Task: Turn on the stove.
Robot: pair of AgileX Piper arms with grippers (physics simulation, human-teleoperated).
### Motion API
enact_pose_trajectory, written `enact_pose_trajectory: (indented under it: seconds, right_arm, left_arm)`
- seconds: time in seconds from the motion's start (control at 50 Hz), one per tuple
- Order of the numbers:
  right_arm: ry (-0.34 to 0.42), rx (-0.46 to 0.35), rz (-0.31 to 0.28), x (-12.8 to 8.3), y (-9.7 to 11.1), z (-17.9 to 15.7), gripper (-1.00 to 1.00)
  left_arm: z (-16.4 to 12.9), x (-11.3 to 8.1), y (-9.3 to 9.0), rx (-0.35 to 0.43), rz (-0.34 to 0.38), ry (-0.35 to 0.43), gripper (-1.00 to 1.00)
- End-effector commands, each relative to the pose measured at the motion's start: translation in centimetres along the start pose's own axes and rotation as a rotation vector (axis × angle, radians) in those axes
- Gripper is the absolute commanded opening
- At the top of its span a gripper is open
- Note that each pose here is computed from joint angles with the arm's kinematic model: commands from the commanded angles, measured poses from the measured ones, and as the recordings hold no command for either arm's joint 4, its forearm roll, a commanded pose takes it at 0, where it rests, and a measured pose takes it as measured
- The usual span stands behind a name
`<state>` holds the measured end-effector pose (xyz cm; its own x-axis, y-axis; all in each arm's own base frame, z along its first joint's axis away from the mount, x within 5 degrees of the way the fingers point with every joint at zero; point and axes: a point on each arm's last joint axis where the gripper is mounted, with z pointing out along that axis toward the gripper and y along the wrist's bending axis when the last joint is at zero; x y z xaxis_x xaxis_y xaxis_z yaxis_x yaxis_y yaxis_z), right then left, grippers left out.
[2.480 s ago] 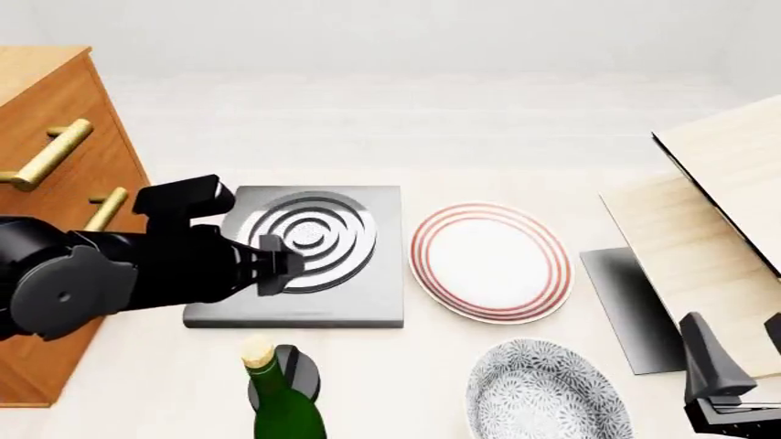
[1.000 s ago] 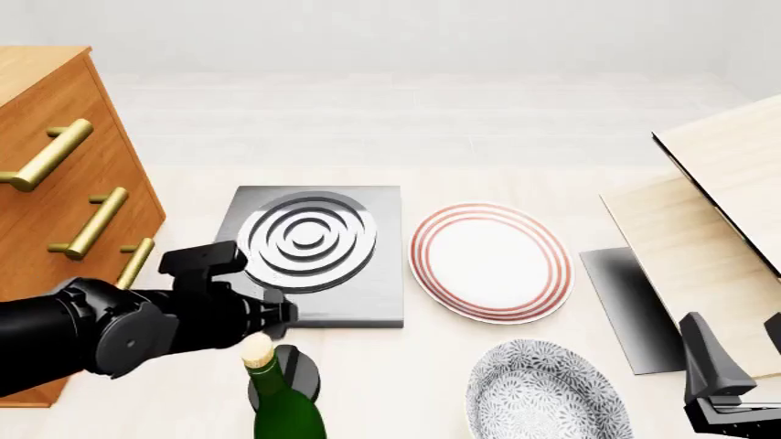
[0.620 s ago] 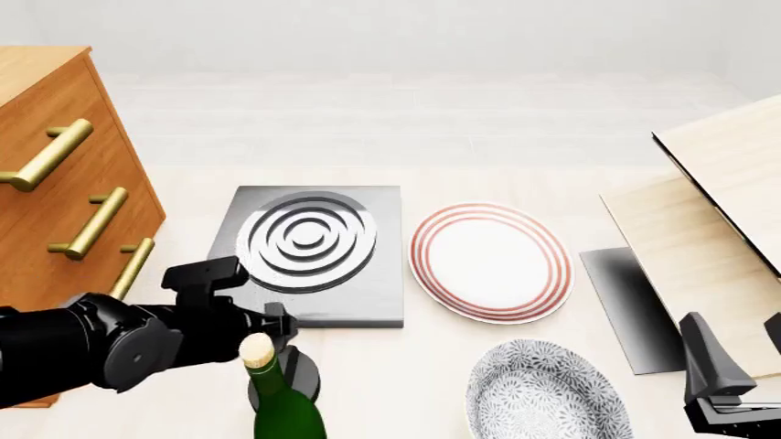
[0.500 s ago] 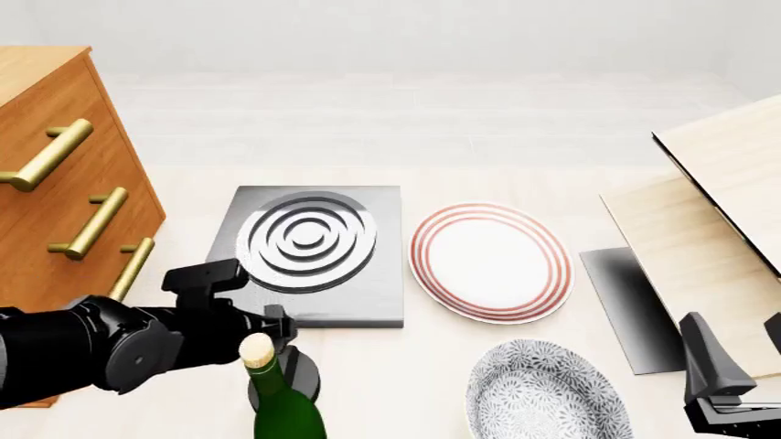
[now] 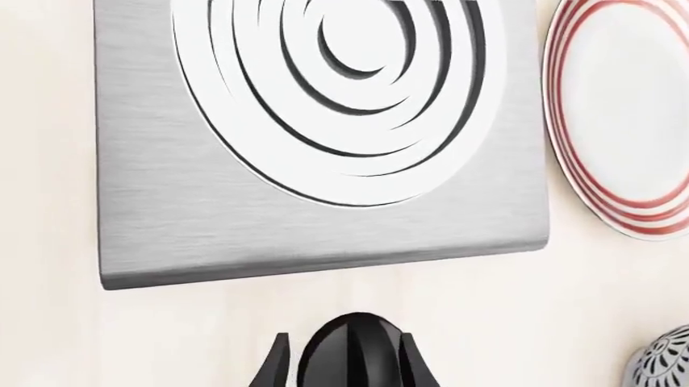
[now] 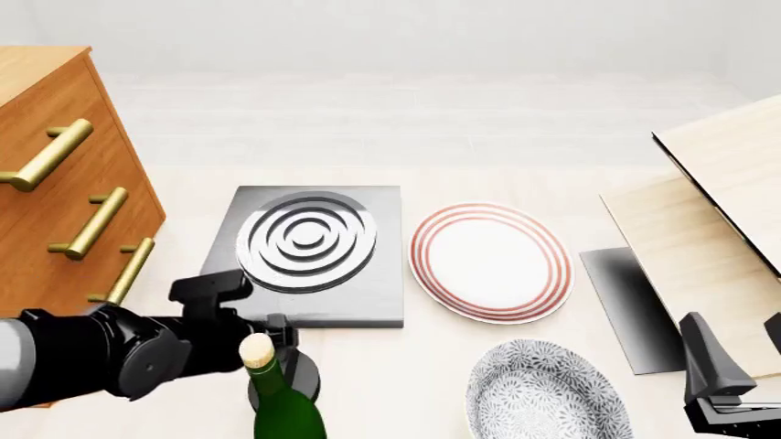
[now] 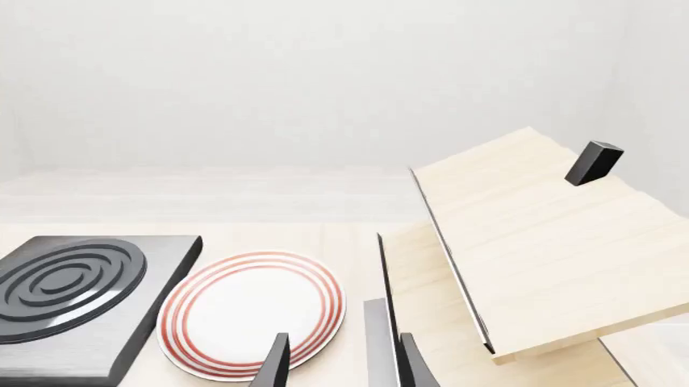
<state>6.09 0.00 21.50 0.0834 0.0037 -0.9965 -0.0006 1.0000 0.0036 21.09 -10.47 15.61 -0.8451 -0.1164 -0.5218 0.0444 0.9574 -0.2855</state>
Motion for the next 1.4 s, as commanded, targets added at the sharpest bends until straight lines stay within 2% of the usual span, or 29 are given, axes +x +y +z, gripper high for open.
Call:
enact_pose_trajectory:
  seconds: [0.02, 0.3, 0.72, 0.9, 1.22, 1.4]
  right_arm:
    - [0.0, 0.0, 0.0, 0.0, 0.0, 0.0, 1.0]
    - [0.0, 0.0, 0.0, 0.0, 0.0, 0.0, 1.0]
    - [0.0, 0.0, 0.0, 0.0, 0.0, 0.0, 1.0]
    - [0.0, 0.0, 0.0, 0.0, 0.0, 0.0, 1.0]
    - [0.0, 0.0, 0.0, 0.0, 0.0, 0.0, 1.0]
    - [0.0, 0.0, 0.0, 0.0, 0.0, 0.0, 1.0]
  left_arm:
    - [0.6, 0.6, 0.0, 0.001, -0.004, 0.014, 1.0]
    - [1.1, 0.8, 0.1, -0.004, -0.008, 0.021, 1.0]
    - [2.2, 2.2, 0.2, -0.001, -0.016, 0.046, 1.0]
    - [1.8, 1.3, 0.5, -0.013, -0.011, 0.03, 1.0]
    - [1.2, -1.4, 1.4, -0.044, -0.011, -0.017, 1.0]
    - [1.1, -2.0, 1.9, -0.057, -0.012, -0.026, 1.0]
